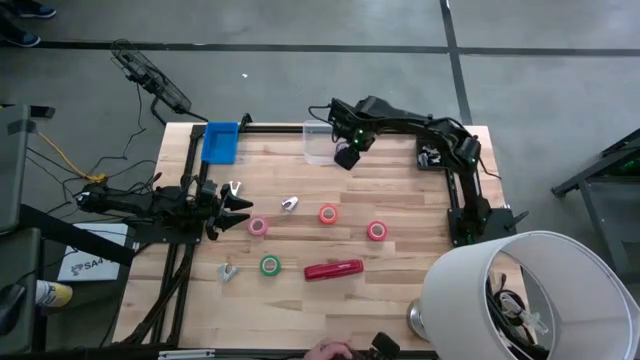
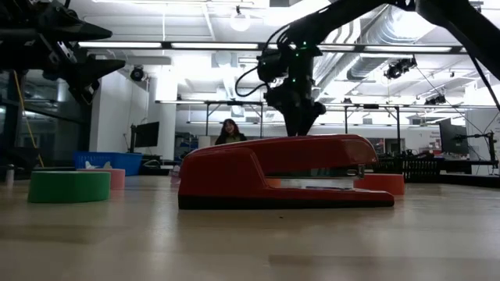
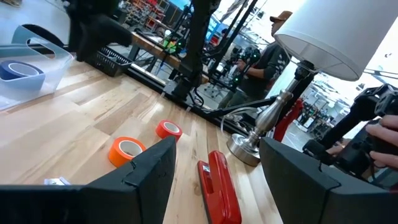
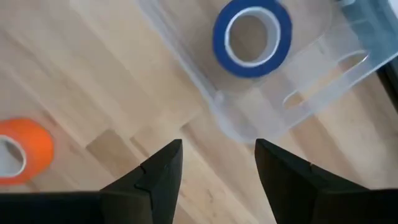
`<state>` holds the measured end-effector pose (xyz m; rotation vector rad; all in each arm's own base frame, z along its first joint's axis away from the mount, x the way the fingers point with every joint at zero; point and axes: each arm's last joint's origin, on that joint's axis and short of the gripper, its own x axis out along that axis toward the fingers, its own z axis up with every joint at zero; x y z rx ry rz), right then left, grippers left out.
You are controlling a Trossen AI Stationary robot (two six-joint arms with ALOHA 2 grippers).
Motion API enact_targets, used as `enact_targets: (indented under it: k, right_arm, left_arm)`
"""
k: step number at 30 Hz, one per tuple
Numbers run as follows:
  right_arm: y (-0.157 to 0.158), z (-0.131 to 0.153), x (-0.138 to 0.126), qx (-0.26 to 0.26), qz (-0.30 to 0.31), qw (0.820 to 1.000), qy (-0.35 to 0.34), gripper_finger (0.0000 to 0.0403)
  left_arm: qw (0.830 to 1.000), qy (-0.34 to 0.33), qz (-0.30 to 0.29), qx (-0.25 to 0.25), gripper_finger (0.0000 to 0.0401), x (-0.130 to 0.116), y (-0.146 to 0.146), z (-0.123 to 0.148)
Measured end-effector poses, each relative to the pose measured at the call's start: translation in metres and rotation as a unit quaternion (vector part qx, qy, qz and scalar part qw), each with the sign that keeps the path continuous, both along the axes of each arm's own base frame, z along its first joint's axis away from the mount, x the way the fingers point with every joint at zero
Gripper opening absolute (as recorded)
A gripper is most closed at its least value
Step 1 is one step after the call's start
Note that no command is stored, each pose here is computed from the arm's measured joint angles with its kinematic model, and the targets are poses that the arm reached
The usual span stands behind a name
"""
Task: Pick and place Stapler, Stapler remover, tape
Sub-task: Put the red tape into the transparent bin
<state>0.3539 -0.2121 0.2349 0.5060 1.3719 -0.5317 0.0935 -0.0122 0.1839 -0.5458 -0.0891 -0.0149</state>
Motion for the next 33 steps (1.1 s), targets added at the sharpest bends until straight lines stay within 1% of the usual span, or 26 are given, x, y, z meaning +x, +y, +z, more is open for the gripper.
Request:
enact_targets:
  k: [4, 11, 19, 24, 29, 33]
  right_arm:
    - [0.015, 0.006, -0.008, -0.013, 0.001, 1.000, 0.012, 0.0193]
    - [0.047, 0.010, -0.029, -0.010, 0.022, 0.999, 0.023, 0.0193]
    - [0.089, -0.013, -0.058, 0.005, 0.025, 0.999, 0.031, 0.0193]
    - [0.116, -0.031, -0.072, 0.021, 0.018, 0.998, 0.059, 0.0193]
    - [0.143, -0.039, -0.075, 0.041, 0.018, 0.997, 0.059, 0.0193]
    - [0.161, -0.041, -0.072, 0.071, -0.005, 0.996, 0.059, 0.0193]
  left_arm:
    - [1.000, 0.000, 0.000, 0.000, 0.0229, 0.000, 0.000, 0.000]
    - [1.000, 0.000, 0.000, 0.000, 0.0229, 0.000, 0.000, 0.000]
    - [1.000, 0.000, 0.000, 0.000, 0.0229, 0.000, 0.000, 0.000]
    - [1.000, 0.000, 0.000, 0.000, 0.0229, 0.000, 0.000, 0.000]
    - [1.000, 0.000, 0.000, 0.000, 0.0229, 0.000, 0.000, 0.000]
    - [1.000, 0.000, 0.000, 0.000, 0.0229, 0.000, 0.000, 0.000]
